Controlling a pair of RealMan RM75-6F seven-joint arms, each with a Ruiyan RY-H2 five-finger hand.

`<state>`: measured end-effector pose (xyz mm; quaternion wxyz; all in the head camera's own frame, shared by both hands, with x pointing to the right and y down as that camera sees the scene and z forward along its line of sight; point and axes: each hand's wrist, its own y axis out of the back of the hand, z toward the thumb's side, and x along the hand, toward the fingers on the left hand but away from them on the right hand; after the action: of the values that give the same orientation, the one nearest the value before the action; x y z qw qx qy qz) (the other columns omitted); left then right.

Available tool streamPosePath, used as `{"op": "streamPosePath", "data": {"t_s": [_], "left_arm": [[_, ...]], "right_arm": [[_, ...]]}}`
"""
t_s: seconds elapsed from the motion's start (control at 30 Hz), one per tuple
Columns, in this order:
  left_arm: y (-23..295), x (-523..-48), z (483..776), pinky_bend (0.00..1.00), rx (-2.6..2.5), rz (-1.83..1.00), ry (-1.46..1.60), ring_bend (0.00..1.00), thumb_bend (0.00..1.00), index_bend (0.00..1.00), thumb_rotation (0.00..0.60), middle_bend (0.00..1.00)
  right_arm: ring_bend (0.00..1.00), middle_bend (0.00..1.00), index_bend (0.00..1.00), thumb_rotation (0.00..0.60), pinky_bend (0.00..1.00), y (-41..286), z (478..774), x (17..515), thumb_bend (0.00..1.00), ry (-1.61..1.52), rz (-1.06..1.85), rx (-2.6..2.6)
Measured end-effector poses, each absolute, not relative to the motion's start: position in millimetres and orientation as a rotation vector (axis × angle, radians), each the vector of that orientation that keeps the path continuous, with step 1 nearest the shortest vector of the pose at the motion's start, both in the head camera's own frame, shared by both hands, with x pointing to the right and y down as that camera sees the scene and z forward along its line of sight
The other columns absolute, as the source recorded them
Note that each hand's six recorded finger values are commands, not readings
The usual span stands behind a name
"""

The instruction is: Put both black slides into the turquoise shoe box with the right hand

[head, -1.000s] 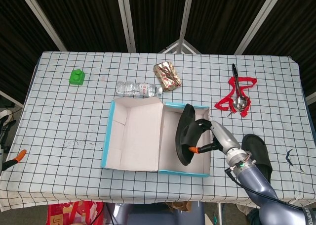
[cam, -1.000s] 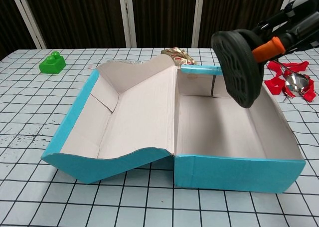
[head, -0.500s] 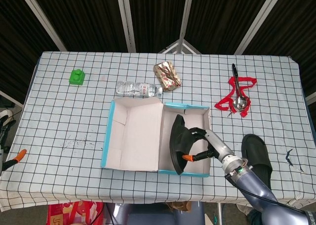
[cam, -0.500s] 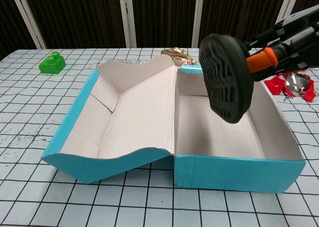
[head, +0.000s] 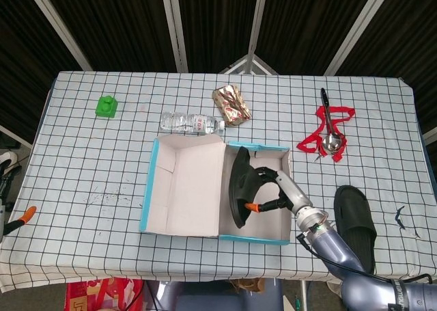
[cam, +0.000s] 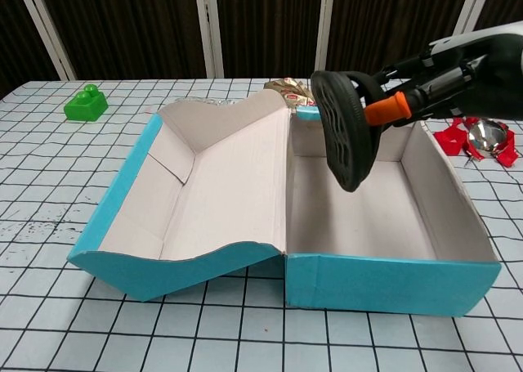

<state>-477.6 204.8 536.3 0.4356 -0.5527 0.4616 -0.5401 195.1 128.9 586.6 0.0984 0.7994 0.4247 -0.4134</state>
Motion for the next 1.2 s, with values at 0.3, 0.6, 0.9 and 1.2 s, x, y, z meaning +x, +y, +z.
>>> {"op": "streamPosePath", "data": {"t_s": [0.3, 0.6, 0.9, 1.2], "left_arm": [[204.9, -477.8, 536.3, 0.09, -1.372, -1.349, 1.149, 0.0, 0.24, 0.16, 0.6, 0.07], [205.0, -477.1, 537.1, 0.09, -1.375, -1.35, 1.145, 0.0, 0.24, 0.16, 0.6, 0.07], [205.1, -477.7, 536.1, 0.09, -1.372, -1.349, 1.15, 0.0, 0.24, 0.16, 0.6, 0.07], [204.9, -478.2, 536.4, 0.09, -1.372, -1.353, 1.149, 0.0, 0.24, 0.16, 0.6, 0.07]], "right_arm": [[0.35, 0.49, 0.54, 0.6, 0.08, 133.5, 610.7, 199.7, 0.48, 1.281, -1.27, 2.343], [0.35, 0.49, 0.54, 0.6, 0.08, 144.5, 618.8, 198.1, 0.48, 1.234, -1.3, 2.359], [0.35, 0.49, 0.54, 0.6, 0.08, 154.3, 629.4, 196.1, 0.48, 1.229, -1.317, 2.376], [0.35, 0.49, 0.55, 0.6, 0.08, 157.7, 641.9, 193.9, 0.5, 1.204, -1.317, 2.38]]}}
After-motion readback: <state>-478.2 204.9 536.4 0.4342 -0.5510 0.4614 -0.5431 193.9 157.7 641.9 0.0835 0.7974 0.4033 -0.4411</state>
